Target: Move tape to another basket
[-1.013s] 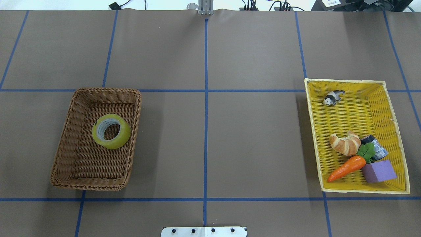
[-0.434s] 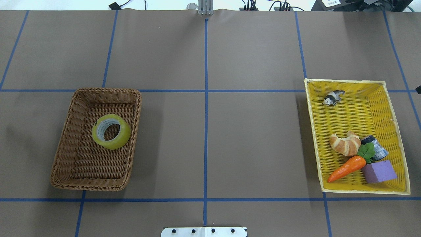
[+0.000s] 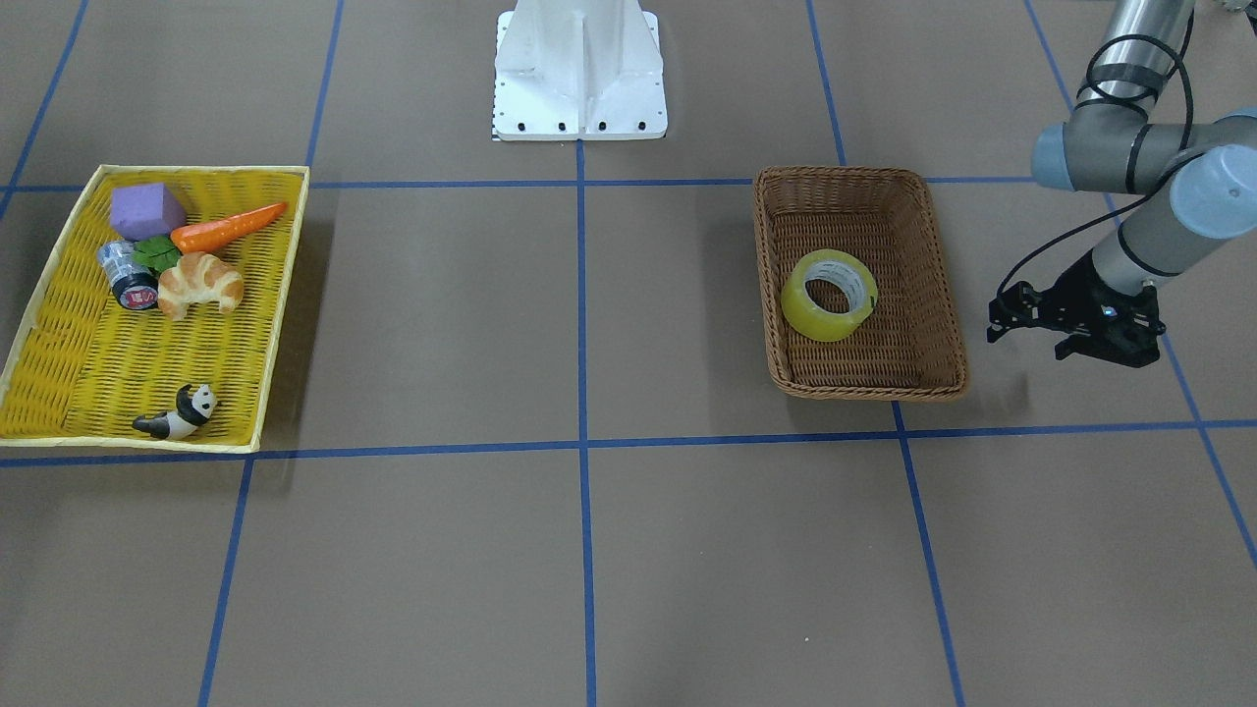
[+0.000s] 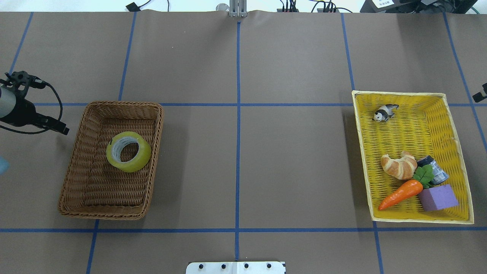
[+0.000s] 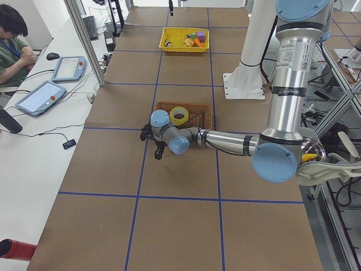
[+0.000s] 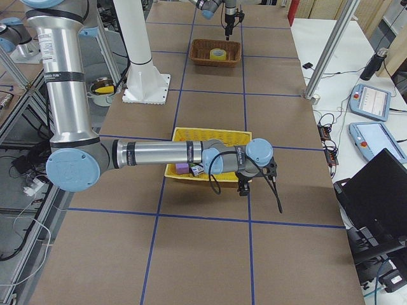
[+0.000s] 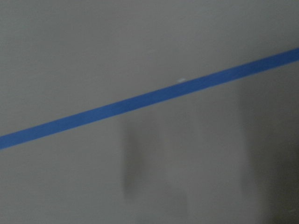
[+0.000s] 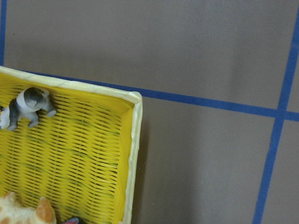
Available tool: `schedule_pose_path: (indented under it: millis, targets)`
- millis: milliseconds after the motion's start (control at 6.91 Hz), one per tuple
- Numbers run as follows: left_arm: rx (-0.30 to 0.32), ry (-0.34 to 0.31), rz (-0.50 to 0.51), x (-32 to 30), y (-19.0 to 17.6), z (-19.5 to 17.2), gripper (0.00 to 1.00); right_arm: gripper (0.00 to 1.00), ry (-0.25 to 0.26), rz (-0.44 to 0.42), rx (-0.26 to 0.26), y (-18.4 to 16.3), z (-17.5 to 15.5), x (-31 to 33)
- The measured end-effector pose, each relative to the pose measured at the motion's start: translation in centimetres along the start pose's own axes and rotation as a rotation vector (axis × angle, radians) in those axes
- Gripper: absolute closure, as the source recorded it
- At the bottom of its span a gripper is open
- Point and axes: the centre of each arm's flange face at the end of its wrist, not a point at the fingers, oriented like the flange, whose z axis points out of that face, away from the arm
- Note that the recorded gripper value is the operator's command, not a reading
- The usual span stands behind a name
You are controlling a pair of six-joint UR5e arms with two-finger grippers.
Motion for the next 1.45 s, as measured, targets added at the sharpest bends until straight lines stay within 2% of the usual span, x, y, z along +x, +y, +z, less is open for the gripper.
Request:
schedule_pose_path:
  millis: [289, 579, 724, 1013, 1158, 1447]
  targets:
    - [0.014, 0.071, 0.017, 0.2, 0.1, -3.3, 0.01, 0.0, 0.027, 0.018, -0.003, 1.4, -2.5, -3.7]
    - [0.058, 0.066, 0.059, -3.3, 0.1, -7.1, 0.01, 0.0, 0.057, 0.032, -0.007, 1.9, -3.6, -4.4]
    - [0.077, 0.042, 0.087, -6.3, 0.4, -9.4, 0.01, 0.0, 0.063, 0.035, -0.004, 2.0, -3.9, -4.1]
    - [0.087, -0.052, 0.137, -14.0, 1.5, -15.1, 0.01, 0.0, 0.081, 0.046, -0.002, 2.2, -4.1, -3.4]
    - [0.084, -0.089, 0.13, -17.3, 2.4, -17.6, 0.01, 0.0, 0.09, 0.053, -0.003, 2.4, -4.1, -3.0]
    - [0.08, -0.129, 0.098, -20.1, 3.5, -19.9, 0.01, 0.0, 0.099, 0.064, -0.003, 2.6, -4.2, -2.4]
